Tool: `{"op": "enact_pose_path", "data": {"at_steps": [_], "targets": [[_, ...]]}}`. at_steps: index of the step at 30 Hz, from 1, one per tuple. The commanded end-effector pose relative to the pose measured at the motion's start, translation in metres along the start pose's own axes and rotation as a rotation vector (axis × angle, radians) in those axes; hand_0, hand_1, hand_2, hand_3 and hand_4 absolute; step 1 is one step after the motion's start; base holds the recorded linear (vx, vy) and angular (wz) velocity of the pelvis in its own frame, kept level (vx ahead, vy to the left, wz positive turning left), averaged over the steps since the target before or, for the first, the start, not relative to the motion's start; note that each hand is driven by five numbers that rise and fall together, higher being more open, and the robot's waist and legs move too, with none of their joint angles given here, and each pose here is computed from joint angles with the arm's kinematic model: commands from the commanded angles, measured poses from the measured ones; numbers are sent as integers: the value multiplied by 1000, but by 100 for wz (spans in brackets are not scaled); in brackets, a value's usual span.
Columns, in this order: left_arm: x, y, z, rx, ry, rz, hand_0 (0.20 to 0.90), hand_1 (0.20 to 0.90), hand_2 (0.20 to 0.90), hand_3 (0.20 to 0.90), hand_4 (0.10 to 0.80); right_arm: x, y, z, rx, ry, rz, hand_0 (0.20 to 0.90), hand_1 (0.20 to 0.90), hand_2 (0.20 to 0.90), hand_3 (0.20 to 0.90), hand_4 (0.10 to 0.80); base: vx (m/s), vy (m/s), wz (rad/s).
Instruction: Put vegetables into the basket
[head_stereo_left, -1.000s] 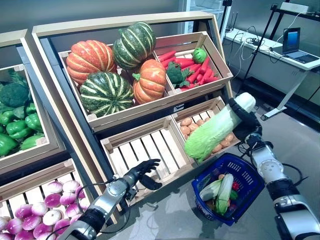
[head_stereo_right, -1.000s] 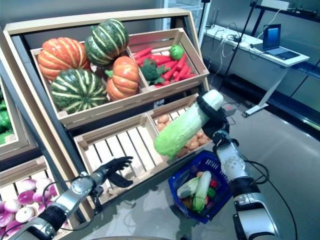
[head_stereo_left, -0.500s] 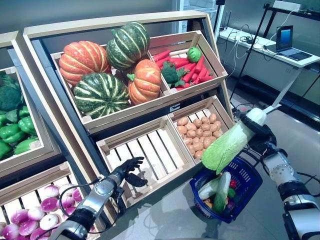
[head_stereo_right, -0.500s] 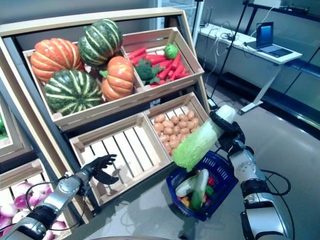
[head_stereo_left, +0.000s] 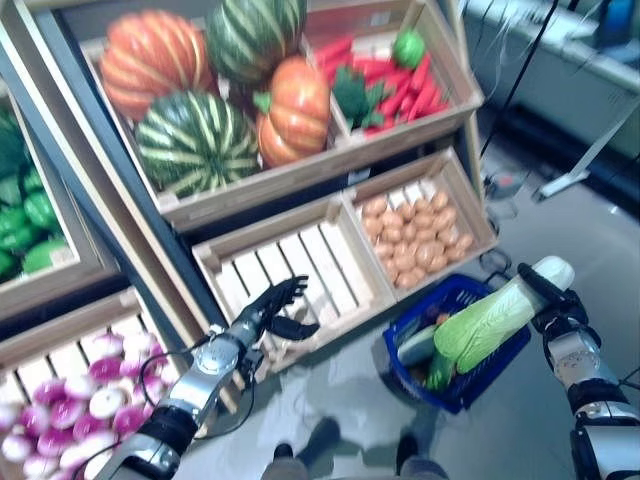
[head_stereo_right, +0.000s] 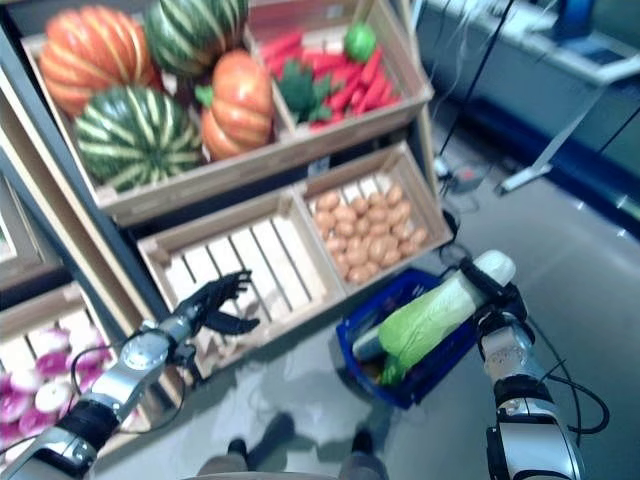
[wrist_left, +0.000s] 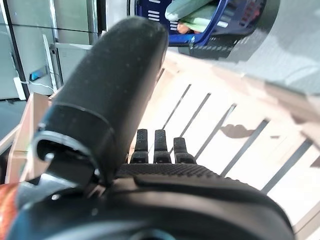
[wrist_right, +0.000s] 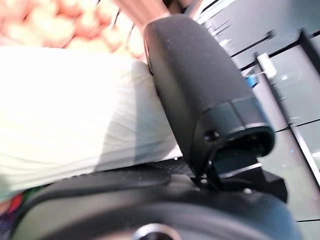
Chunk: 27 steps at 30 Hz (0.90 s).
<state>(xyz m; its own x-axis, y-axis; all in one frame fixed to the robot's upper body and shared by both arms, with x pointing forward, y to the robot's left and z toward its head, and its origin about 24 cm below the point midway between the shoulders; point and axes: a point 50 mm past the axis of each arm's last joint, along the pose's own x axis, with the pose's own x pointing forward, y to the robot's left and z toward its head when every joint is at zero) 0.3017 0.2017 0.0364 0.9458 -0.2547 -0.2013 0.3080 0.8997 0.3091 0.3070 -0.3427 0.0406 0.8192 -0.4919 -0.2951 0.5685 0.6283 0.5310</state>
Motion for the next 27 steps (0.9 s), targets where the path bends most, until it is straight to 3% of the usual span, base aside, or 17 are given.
{"op": "enact_pose_path", "data": {"at_steps": [1,8,22,23,27], "targets": [[2,13,41,9,-206,51,900,900,900,900,800,1,27,68,59,-317,66,300,300,300,300,400,-138,13,14],[1,8,46,-43,-243,57,900,900,900,900,800,2,32,95,23,-406,31,300,300,300,300,400,-94,13,12],[-4,3,80,-81,-465,31,900,900,900,900,800,-9,65,163,17,-661,9,300,300,300,300,400,-76,-1,9],[-4,4,81,-83,-468,31,900,900,900,900,800,-11,67,167,32,-680,5,900,900,900,900,800,-52,-11,3],[-7,8,82,-86,-471,29,900,900,900,900,800,-15,74,177,20,-718,-11,900,900,900,900,800,-39,-4,2]]}}
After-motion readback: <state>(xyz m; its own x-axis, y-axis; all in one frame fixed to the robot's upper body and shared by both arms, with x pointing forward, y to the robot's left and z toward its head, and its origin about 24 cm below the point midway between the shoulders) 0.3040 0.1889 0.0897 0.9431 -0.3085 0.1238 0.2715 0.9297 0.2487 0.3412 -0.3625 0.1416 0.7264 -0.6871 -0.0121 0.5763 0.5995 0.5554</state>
